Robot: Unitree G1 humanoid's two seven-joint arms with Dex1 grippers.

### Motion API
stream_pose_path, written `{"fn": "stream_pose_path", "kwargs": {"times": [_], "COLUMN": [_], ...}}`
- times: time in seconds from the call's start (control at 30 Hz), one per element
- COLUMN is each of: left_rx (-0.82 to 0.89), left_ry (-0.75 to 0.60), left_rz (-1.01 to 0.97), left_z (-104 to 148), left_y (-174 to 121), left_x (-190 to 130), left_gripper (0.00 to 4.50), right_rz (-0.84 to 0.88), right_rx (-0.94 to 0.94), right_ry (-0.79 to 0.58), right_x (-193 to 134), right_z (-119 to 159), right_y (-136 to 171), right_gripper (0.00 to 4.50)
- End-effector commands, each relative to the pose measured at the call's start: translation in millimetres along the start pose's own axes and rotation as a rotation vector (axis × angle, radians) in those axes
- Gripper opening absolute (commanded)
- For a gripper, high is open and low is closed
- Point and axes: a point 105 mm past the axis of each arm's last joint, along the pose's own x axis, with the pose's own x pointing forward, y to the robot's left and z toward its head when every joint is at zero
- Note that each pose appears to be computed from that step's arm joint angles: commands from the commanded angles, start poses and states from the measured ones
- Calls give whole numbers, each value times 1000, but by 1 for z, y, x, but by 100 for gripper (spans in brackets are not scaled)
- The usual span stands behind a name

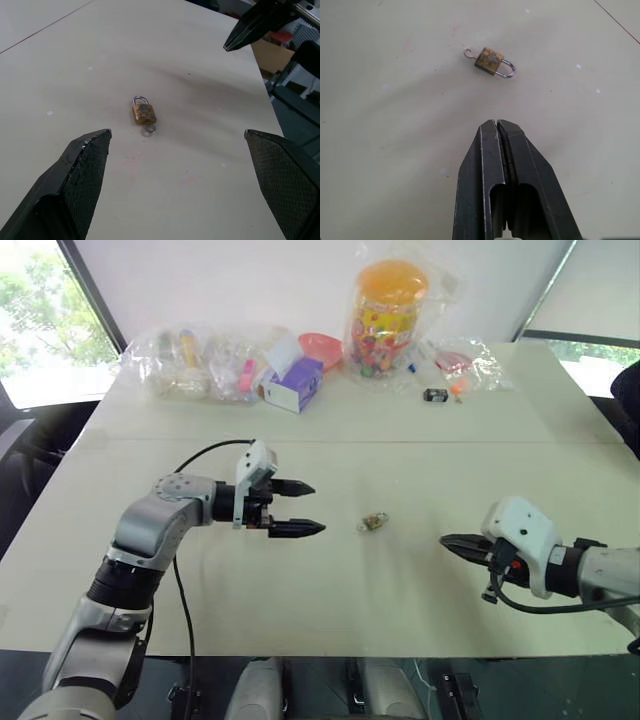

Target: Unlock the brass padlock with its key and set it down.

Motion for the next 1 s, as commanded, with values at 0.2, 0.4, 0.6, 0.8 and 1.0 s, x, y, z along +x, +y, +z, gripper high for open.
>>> {"fn": "stream_pose_path", "kwargs": {"times": [0.2,0.4,0.6,0.8,1.0], "left_rx": [26,31,31,24,8], "left_ry": [-14,-19,-20,-25,-29], "left_rz": [-32,-14,-14,-7,7], "left_z": [12,15,14,13,11], "left_y": [-8,-4,-4,-6,-9], "left_x": [-2,0,1,2,1], "left_gripper": [445,445,445,445,449], "right_rz": [-18,-22,4,36,97], "right_rx": [-52,-54,-87,-134,-182], "right_ry": [-28,-38,-23,-19,-16], "right_x": [0,5,8,16,30], "right_z": [11,12,12,15,15], "right_y": [-1,-1,1,-6,-14], "right_gripper": [0,0,0,0,25]}}
